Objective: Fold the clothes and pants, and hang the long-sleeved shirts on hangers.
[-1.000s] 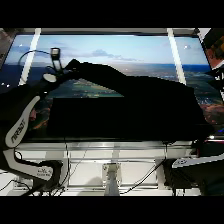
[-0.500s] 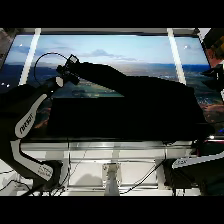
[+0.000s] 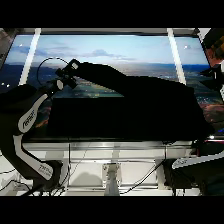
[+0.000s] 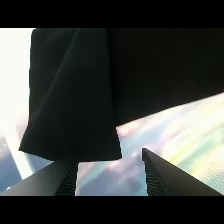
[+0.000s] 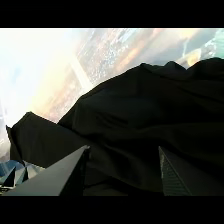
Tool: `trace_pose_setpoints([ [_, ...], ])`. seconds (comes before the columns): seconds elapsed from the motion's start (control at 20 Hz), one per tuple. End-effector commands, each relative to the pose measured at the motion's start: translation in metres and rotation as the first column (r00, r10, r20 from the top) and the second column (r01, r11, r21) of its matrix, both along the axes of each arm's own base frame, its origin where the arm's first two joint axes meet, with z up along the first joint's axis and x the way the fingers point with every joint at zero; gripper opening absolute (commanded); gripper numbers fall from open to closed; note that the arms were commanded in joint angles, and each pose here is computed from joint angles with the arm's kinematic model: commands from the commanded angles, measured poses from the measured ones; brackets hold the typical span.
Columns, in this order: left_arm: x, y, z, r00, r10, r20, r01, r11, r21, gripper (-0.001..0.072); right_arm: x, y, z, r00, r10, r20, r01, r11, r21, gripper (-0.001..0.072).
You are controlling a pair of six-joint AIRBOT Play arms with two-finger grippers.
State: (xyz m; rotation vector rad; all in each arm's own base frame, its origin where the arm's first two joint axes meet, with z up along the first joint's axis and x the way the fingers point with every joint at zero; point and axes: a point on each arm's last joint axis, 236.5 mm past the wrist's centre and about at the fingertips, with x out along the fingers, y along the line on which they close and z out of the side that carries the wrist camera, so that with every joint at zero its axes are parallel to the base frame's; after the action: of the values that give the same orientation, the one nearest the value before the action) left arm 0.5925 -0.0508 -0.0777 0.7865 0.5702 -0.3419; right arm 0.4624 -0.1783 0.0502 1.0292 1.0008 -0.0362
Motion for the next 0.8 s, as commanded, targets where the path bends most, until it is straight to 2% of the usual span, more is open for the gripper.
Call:
trace_pose_setpoints([
  [0.0,0.007,0.005,0.000,1.000,0.002,0.030,-0.003,1.000,0.016,0.0416,0.001,0.002,0.000,1.000,0.005,0.000,-0.005,1.000,0.001,0.0491],
  [0.25,0.025,0.004,-0.001,0.999,0.003,0.050,-0.004,1.000,0.014,0.0415,0.000,0.002,0.000,1.000,0.007,-0.001,-0.007,1.000,0.002,0.0490],
  [0.3,0.027,0.003,0.000,0.999,0.003,0.054,-0.004,1.000,0.014,0.0387,0.000,0.002,0.000,1.000,0.006,-0.001,-0.006,1.000,0.001,0.0491],
  [0.35,0.029,0.003,0.000,0.999,0.003,0.053,-0.003,1.000,0.013,0.0299,0.000,0.002,0.000,1.000,0.006,-0.001,-0.006,1.000,0.001,0.0491],
  [0.4,0.029,0.004,0.000,0.999,0.006,0.053,-0.006,1.000,0.010,0.0267,0.000,0.002,0.000,1.000,0.006,-0.001,-0.006,1.000,0.001,0.0490],
  [0.45,0.029,0.006,0.000,0.999,0.014,0.053,-0.015,1.000,0.002,0.0203,0.000,0.002,0.000,1.000,0.006,-0.001,-0.006,1.000,0.001,0.0490],
  [0.5,0.029,0.006,0.002,0.998,0.017,0.055,-0.017,1.000,-0.002,0.0053,0.000,0.002,0.000,1.000,0.006,-0.001,-0.006,1.000,0.001,0.0490],
  [0.55,0.030,0.006,0.006,0.998,0.017,0.064,-0.017,1.000,-0.002,0.0008,0.000,0.002,0.000,1.000,0.006,-0.001,-0.006,1.000,0.001,0.0490],
  [0.75,0.027,0.001,0.059,0.994,0.004,0.108,-0.003,1.000,-0.012,0.0007,0.001,0.001,0.000,1.000,0.002,0.002,-0.002,1.000,-0.001,0.0490],
])
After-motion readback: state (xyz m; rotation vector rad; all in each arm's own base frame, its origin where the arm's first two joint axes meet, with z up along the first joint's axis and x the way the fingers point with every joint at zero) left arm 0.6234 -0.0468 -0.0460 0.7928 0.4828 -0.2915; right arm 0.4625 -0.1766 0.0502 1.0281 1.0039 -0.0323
